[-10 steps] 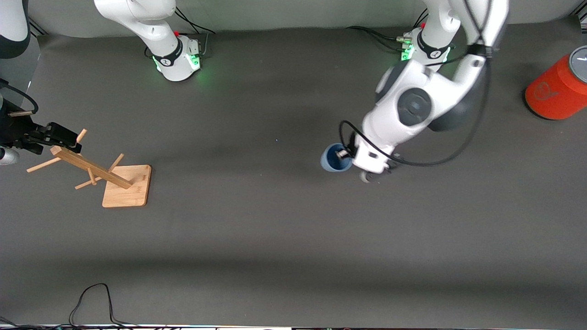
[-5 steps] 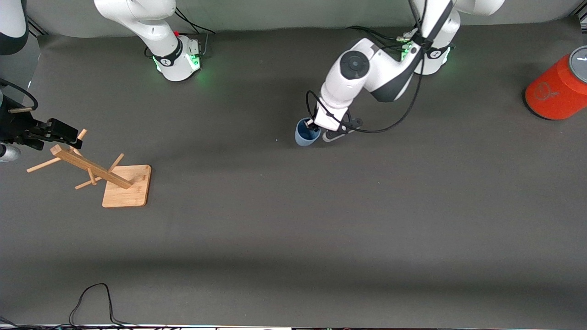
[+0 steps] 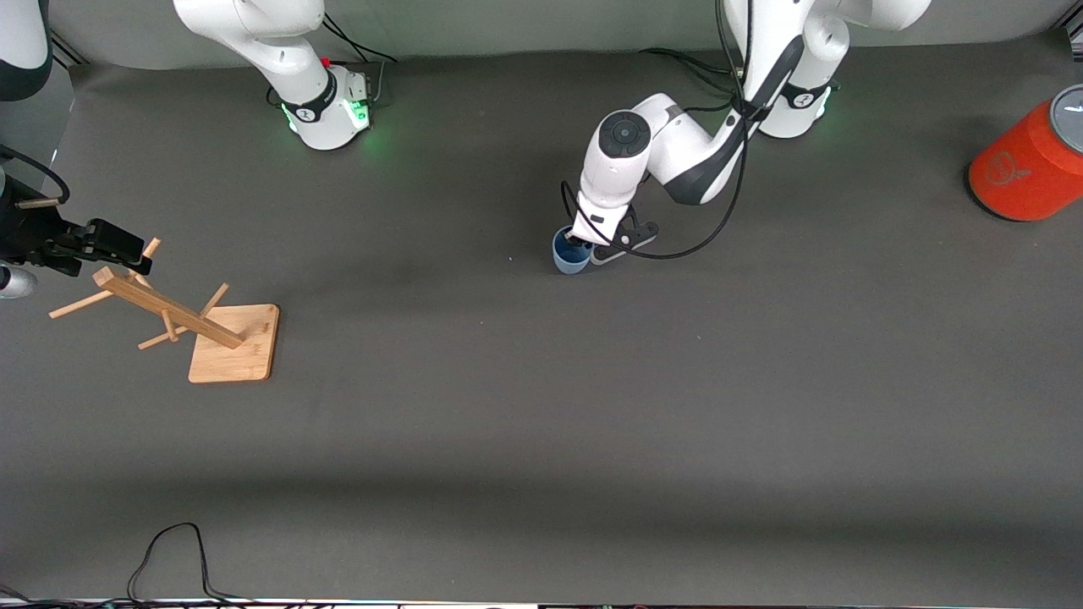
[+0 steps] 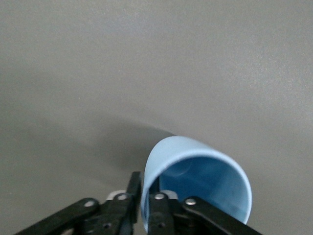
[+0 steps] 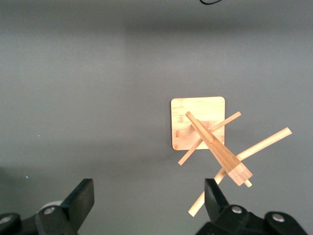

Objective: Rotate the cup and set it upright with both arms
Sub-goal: 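Open the left gripper and release the upright blue cup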

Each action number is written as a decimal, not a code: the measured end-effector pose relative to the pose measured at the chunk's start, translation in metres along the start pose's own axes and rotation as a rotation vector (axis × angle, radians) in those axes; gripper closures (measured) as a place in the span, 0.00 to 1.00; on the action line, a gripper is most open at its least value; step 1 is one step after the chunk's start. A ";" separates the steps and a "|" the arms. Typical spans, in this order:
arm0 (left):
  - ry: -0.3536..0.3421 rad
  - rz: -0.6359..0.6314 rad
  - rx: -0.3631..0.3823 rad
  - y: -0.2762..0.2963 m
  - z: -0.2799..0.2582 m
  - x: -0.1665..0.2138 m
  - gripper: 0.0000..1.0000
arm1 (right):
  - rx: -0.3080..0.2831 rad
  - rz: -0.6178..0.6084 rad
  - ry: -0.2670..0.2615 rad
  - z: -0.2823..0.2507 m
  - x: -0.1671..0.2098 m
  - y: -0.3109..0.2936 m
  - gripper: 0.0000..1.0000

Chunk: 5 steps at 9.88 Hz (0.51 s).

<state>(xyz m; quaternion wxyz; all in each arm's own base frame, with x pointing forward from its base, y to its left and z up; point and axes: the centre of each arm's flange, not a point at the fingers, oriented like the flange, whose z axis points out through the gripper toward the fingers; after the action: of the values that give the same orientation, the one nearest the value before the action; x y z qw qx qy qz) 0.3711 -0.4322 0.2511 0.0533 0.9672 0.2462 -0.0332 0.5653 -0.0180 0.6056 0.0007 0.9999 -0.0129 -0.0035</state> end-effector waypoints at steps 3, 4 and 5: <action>-0.003 -0.021 0.051 0.005 -0.017 0.006 0.34 | 0.000 0.000 -0.001 0.000 0.000 0.000 0.00; -0.004 -0.031 0.091 0.011 -0.036 0.012 0.20 | 0.000 0.000 -0.001 0.000 0.000 0.000 0.00; 0.005 -0.050 0.108 0.018 -0.067 0.026 0.03 | 0.000 0.000 -0.002 0.000 0.000 0.000 0.00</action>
<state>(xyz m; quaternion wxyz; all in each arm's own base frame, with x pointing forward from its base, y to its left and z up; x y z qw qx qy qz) 0.4052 -0.4278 0.3169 -0.0004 0.9623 0.2683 -0.0455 0.5653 -0.0183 0.6051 0.0007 0.9999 -0.0131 -0.0043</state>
